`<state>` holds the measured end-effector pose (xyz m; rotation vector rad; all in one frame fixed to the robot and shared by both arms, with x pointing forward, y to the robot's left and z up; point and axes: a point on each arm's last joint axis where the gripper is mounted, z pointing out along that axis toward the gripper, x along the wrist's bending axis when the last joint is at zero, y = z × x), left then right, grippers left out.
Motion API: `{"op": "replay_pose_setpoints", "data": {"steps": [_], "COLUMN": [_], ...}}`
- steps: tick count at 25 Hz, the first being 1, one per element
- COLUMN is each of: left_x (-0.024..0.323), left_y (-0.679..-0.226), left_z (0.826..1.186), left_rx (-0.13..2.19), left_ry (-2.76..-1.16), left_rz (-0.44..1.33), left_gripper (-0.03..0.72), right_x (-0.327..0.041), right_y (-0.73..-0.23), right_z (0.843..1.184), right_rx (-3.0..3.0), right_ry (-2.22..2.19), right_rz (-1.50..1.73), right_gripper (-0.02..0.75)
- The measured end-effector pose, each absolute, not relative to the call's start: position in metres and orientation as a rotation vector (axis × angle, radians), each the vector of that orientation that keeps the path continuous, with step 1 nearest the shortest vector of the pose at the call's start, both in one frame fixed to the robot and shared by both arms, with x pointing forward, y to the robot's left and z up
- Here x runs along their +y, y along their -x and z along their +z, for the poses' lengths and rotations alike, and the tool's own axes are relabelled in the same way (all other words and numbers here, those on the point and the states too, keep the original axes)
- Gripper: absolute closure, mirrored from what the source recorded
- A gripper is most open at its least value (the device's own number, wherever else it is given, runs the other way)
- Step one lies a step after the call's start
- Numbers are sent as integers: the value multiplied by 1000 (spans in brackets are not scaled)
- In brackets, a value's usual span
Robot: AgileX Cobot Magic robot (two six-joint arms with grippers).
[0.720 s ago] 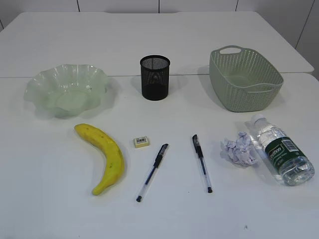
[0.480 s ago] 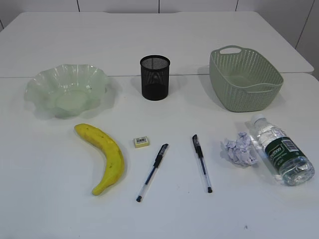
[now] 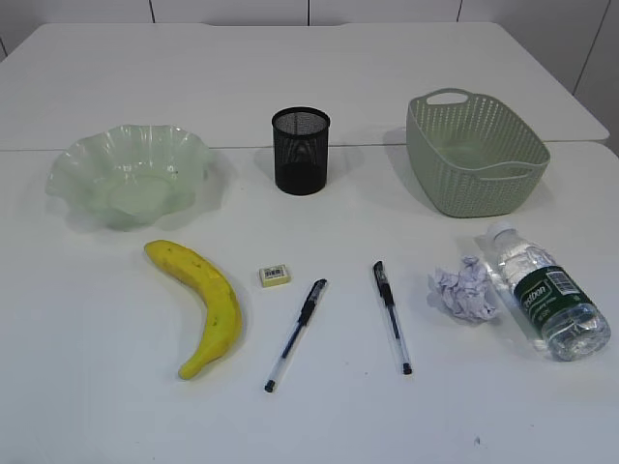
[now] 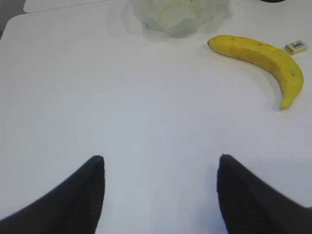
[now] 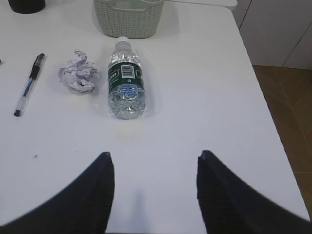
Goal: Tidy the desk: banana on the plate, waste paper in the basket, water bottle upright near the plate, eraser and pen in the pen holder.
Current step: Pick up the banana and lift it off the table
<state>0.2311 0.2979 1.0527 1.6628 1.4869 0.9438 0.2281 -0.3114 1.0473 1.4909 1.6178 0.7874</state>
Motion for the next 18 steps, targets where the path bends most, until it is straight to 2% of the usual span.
{"op": "replay_pose_setpoints", "data": {"steps": [18], "left_x": [297], "left_y": [-231], "left_z": [1053], "left_rx": [1484], "left_ry": [-1661], "left_rz": [936], "left_gripper": [182], "right_x": [-312], "right_y": [-228], "right_z": [1047], "right_rx": [1623], "right_ry": [-1499], "right_rz": [781], "right_gripper": [326]}}
